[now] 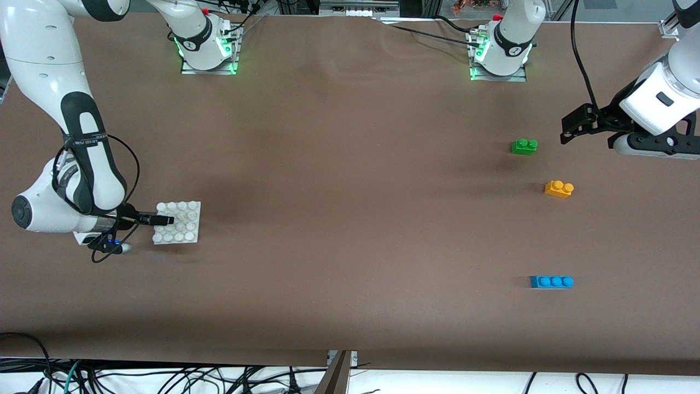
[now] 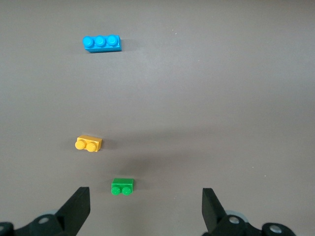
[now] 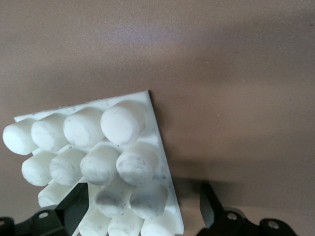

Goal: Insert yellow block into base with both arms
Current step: 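Reach the right gripper down and grasp the white base plate edge, then slide the white base plate with the right gripper toward the table center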

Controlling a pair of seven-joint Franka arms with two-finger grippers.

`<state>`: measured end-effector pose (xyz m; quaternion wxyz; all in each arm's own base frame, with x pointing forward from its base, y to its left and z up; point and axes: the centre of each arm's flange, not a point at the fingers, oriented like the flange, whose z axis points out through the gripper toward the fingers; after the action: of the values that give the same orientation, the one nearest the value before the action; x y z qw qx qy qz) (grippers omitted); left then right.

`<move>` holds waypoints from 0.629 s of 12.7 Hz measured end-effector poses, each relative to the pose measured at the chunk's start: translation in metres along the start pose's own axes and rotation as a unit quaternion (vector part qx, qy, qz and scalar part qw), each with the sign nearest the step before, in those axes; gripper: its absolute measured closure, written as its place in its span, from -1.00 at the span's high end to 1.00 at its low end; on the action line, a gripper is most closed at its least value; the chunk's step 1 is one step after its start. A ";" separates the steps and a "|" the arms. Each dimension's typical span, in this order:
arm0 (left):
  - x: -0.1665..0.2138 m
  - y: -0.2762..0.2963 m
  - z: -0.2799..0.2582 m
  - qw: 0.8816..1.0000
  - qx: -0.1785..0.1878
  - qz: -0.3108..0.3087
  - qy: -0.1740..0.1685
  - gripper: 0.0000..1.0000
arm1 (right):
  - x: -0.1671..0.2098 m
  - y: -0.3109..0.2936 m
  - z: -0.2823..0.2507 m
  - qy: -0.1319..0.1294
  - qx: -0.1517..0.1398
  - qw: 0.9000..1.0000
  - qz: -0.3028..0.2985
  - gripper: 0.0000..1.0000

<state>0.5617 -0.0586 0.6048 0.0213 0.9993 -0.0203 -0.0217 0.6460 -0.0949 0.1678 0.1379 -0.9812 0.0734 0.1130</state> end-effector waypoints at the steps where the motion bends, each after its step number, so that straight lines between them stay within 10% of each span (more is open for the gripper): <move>1: 0.000 0.000 0.000 1.000 0.000 0.000 0.000 1.00 | 0.000 0.000 0.001 -0.001 0.000 1.000 -0.002 1.00; 8: 0.000 0.001 0.000 1.000 0.000 0.001 0.000 1.00 | 0.000 -0.006 0.002 -0.003 0.005 1.000 -0.007 0.53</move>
<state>0.5615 -0.0591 0.6051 0.0213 0.9993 -0.0208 -0.0214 0.6470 -0.0887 0.1674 0.1438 -0.9807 0.0664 0.1150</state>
